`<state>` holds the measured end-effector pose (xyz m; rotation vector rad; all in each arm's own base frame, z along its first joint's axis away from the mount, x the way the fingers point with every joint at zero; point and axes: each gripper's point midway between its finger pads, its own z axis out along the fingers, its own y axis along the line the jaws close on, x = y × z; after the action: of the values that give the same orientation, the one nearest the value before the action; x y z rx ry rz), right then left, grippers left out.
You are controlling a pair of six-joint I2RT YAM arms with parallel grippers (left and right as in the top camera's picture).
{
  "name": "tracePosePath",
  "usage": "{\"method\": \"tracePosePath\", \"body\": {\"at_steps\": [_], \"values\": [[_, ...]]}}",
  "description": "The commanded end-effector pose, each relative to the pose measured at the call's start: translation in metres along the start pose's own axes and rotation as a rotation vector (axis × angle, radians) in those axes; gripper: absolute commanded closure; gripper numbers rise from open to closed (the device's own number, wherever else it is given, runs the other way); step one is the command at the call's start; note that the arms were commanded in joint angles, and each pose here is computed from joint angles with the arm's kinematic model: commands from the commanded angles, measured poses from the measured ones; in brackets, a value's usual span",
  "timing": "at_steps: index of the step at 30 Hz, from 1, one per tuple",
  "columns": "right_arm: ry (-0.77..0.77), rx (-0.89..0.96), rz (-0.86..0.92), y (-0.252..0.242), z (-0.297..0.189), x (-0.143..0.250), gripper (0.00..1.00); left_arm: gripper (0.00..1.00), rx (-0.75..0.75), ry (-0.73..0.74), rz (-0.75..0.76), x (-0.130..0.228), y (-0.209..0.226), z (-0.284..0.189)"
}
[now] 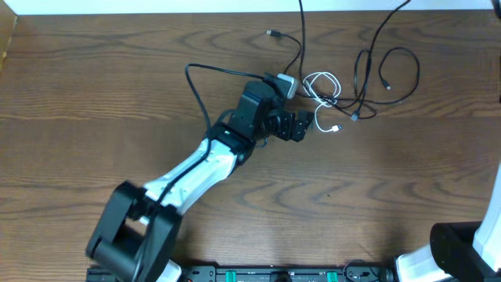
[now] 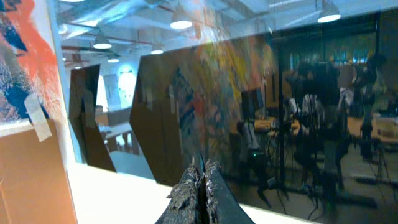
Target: Untangle cables
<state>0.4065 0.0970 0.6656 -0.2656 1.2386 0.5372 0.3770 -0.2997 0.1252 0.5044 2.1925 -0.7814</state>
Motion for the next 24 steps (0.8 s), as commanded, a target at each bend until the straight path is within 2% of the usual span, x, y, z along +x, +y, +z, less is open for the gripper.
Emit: {"method": "tracePosePath", "body": {"at_steps": [1,8,15,24], "values": [[-0.001,0.002,0.014,-0.004,0.002,0.001,0.99,0.08,0.013,-0.008,0.074,0.002,0.002,0.012],[0.032,-0.007,0.028,-0.003,0.002,0.009,0.99,0.07,0.035,-0.085,0.149,-0.009,0.0,0.025],[0.069,-0.016,0.045,-0.003,0.003,0.019,0.99,0.07,0.106,-0.172,0.214,-0.024,-0.036,0.027],[0.193,0.014,0.082,-0.017,0.01,0.06,0.99,0.07,0.173,-0.227,0.251,-0.031,-0.069,0.027]]}}
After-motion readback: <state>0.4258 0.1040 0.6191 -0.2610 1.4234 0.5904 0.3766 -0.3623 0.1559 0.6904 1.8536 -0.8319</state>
